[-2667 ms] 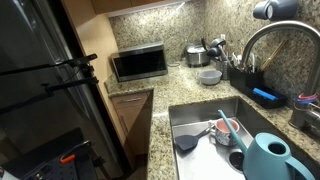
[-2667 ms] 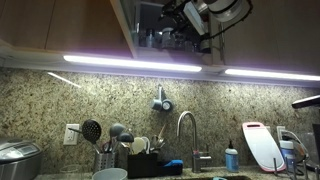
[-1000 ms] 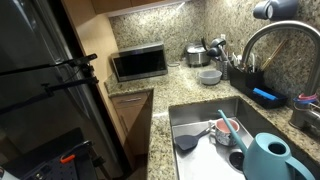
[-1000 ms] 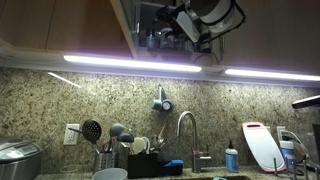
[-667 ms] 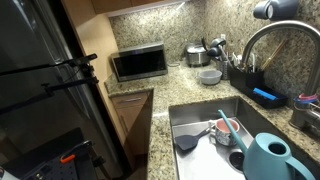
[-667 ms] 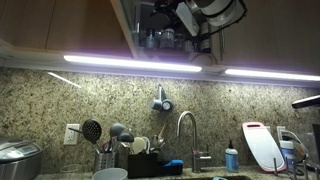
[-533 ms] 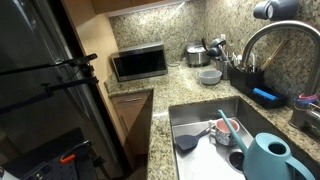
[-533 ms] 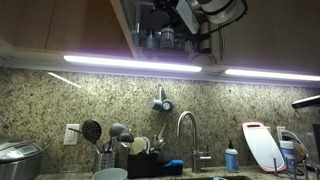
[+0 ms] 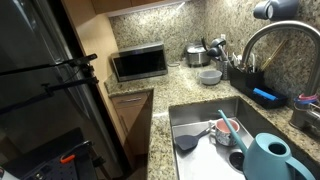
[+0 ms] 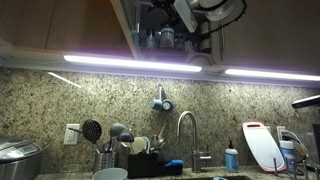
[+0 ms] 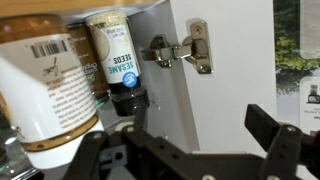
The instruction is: Take the salt shaker from the cabinet and put it on the counter
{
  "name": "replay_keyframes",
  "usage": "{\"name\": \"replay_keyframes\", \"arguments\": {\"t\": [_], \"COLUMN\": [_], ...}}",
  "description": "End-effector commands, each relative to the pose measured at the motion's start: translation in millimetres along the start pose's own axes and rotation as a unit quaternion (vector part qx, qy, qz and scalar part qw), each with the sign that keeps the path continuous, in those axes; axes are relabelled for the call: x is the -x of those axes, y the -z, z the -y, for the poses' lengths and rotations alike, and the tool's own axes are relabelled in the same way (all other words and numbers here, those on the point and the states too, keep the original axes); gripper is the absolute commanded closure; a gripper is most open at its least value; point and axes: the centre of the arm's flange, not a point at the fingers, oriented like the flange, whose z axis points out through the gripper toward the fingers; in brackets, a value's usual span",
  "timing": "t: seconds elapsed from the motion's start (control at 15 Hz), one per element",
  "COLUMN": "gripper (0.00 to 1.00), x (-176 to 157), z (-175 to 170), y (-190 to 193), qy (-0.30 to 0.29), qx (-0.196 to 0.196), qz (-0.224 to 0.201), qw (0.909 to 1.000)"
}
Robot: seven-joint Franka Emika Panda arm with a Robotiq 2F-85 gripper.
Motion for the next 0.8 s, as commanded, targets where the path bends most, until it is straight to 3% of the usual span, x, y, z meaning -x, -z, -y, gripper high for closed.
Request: {"name": "replay_keyframes", "arguments": {"t": [0.0, 0.27, 0.47, 0.73], "gripper": [0.0, 0.0, 0.0, 0.0], "x": [0.3, -6.5, -27.1, -22.3], "z": [-0.1, 11.9, 17.3, 10.0], "y": [-0.5, -8.0, -15.1, -35.0], "qy": [0.0, -0.03, -0.047, -0.047], "qx": [0.0, -0.012, -0.012, 0.011], "qz": [0.0, -0.077, -0.103, -0.101], "qw": [1.0, 0.9965, 0.9935, 0.9937]}}
